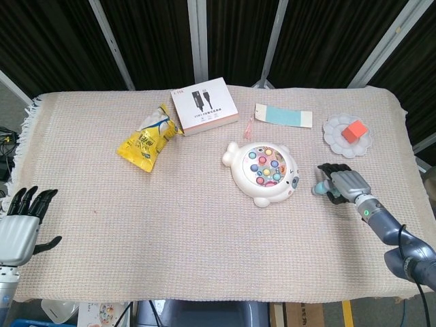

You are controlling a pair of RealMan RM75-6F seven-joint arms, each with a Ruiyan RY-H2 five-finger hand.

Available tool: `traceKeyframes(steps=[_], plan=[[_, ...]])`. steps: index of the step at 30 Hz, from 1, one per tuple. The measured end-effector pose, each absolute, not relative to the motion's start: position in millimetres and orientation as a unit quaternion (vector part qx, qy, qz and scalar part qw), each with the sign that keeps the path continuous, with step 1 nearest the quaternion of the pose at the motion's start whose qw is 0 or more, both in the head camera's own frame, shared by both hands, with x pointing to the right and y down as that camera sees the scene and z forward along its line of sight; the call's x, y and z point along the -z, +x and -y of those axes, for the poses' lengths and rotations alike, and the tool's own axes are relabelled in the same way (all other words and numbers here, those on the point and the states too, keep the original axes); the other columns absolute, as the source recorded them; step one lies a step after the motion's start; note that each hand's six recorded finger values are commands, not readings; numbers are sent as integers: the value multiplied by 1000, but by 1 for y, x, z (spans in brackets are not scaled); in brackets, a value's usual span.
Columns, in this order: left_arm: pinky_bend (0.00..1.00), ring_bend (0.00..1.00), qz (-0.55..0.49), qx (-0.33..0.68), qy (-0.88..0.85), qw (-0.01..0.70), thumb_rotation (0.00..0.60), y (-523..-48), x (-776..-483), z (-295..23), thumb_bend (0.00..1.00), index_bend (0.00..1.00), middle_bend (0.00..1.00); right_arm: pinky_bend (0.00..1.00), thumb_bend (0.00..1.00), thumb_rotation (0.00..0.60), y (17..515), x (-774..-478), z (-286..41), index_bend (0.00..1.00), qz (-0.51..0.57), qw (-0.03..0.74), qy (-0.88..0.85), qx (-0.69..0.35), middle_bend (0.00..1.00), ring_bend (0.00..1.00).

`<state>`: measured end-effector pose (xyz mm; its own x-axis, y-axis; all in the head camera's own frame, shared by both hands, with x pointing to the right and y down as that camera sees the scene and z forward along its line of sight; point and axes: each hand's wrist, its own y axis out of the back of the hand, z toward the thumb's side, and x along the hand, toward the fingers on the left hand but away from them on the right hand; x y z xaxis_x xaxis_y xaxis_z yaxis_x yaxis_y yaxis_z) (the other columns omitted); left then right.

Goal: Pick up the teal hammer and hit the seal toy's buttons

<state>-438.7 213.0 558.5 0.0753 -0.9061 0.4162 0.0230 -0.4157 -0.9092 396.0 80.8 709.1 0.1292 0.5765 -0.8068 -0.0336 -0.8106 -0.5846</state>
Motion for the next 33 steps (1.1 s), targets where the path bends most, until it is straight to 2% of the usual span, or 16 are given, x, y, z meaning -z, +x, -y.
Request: traceKeyframes(steps=[11, 18, 24, 29, 33], plan=[[14, 9, -364, 574, -612, 403, 600, -439, -558, -212, 86, 110, 120, 0, 533, 600, 399, -689, -81, 0, 202, 258, -711, -622, 0, 0], [14, 9, -372, 567, -612, 406, 600, -437, -558, -210, 86, 109, 125, 0, 533, 600, 403, -659, -86, 0, 239, 271, -712, -602, 3, 0], [14, 9, -383, 560, -610, 410, 600, -438, -556, -211, 86, 110, 126, 0, 533, 600, 409, -624, -95, 0, 320, 302, -698, -565, 6, 0], [11, 9, -385, 556, -613, 408, 600, -440, -556, -215, 86, 110, 125, 0, 533, 600, 423, -590, -121, 0, 387, 357, -653, -545, 6, 0], [0, 8, -388, 551, -614, 410, 600, -440, -554, -217, 86, 108, 118, 0, 533, 600, 436, -570, -157, 0, 432, 380, -611, -543, 6, 0]])
